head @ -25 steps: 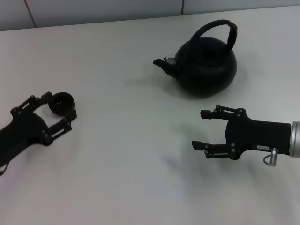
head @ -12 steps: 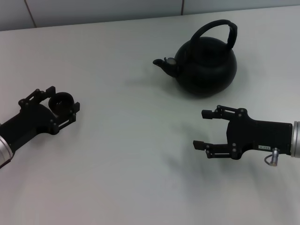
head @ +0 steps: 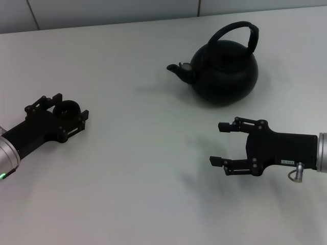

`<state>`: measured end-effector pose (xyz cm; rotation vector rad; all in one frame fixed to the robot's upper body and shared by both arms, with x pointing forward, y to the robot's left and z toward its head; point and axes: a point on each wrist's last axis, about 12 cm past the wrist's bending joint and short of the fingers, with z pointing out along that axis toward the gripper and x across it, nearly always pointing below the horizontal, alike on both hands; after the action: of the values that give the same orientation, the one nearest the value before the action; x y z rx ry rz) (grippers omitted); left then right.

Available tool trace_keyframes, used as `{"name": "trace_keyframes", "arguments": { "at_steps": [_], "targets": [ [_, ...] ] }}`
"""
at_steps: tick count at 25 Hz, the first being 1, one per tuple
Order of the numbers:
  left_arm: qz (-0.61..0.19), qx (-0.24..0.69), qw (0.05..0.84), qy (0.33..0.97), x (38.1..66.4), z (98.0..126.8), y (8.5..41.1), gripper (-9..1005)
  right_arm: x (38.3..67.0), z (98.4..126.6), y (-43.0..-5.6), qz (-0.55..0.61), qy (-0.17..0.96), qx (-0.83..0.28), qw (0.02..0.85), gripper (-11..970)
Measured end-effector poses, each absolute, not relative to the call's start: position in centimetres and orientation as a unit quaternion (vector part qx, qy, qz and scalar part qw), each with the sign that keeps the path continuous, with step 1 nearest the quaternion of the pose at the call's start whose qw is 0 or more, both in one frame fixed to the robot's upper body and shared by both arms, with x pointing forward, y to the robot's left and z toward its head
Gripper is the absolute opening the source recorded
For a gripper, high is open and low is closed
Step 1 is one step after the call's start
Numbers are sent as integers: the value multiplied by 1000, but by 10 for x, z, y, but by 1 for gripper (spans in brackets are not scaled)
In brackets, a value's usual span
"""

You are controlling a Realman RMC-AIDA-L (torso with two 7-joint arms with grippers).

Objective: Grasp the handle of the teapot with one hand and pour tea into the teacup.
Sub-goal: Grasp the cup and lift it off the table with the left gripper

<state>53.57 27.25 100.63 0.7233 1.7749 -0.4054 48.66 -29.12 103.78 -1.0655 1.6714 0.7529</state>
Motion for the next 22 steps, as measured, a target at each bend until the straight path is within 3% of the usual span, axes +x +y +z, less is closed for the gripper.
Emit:
{"name": "trace_keyframes", "arguments": {
  "at_steps": [22],
  "targets": [
    [-167, 299, 562, 753, 535, 1008, 275, 798, 486, 1038, -291, 310, 688, -440, 487, 835]
  ]
}}
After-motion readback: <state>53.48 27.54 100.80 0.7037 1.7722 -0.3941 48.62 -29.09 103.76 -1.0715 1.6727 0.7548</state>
